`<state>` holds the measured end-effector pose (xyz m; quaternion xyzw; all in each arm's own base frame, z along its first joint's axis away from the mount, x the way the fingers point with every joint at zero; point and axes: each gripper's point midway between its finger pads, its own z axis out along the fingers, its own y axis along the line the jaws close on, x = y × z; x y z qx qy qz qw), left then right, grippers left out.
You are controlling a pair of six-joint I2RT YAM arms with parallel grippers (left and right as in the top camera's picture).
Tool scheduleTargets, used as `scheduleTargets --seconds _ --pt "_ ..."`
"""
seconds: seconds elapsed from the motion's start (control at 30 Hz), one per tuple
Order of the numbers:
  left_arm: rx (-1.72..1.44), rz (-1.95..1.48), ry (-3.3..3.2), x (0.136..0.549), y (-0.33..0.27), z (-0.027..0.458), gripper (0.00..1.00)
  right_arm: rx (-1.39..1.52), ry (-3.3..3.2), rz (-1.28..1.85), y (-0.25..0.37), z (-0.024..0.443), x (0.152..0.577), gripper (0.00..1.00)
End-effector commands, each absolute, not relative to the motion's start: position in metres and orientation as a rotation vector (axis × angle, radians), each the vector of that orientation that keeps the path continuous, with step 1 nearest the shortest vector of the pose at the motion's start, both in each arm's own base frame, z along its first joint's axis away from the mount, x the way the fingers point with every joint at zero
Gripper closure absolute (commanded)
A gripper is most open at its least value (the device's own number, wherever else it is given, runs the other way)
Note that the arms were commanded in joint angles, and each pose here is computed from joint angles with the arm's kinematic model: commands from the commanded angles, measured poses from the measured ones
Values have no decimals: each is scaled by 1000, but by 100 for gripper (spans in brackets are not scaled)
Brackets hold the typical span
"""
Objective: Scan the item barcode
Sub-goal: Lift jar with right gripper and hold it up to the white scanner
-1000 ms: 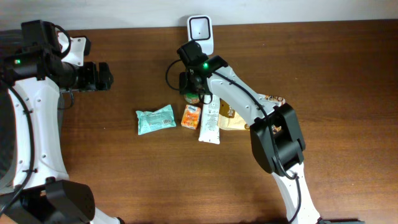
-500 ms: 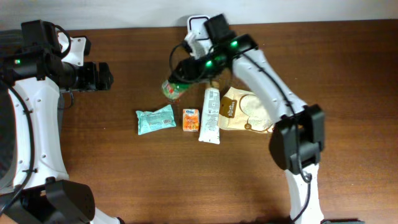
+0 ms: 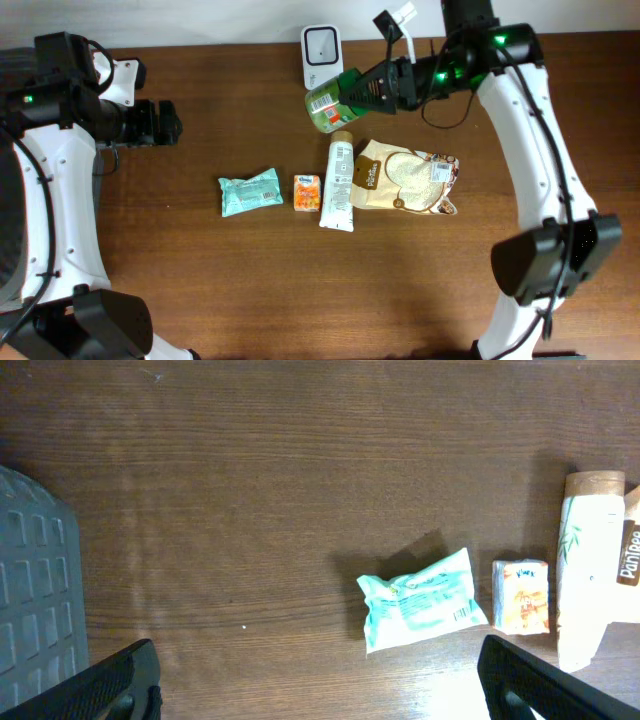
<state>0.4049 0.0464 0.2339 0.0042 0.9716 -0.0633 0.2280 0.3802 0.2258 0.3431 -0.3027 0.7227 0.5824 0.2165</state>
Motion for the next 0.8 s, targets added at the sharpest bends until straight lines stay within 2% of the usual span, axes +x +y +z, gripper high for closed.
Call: scheduleTargets --seconds 0.0,0.1,0.17,0.23,0.33,0.4,0.63,0.77 --pt "39 -189 2675 406 45 233 1 -949 1839 1592 225 378 360 39" --pt "39 -189 2675 406 45 233 1 -956 1884 1529 226 369 364 39" --pt "39 -189 2675 406 45 233 1 -949 2084 1211 234 333 389 39" --pt "39 -189 2675 406 45 233 1 -834 2255 723 234 301 430 39" --pt "39 -189 2675 406 45 233 1 -775 2225 273 235 291 469 41" --pt "39 -189 2675 406 45 233 1 -750 2176 85 235 287 492 43" --pt "39 -189 2675 406 45 233 1 -1065 1822 -277 261 260 570 44" --pt "39 -189 2675 406 45 233 1 -1289 1590 -509 278 217 613 45"
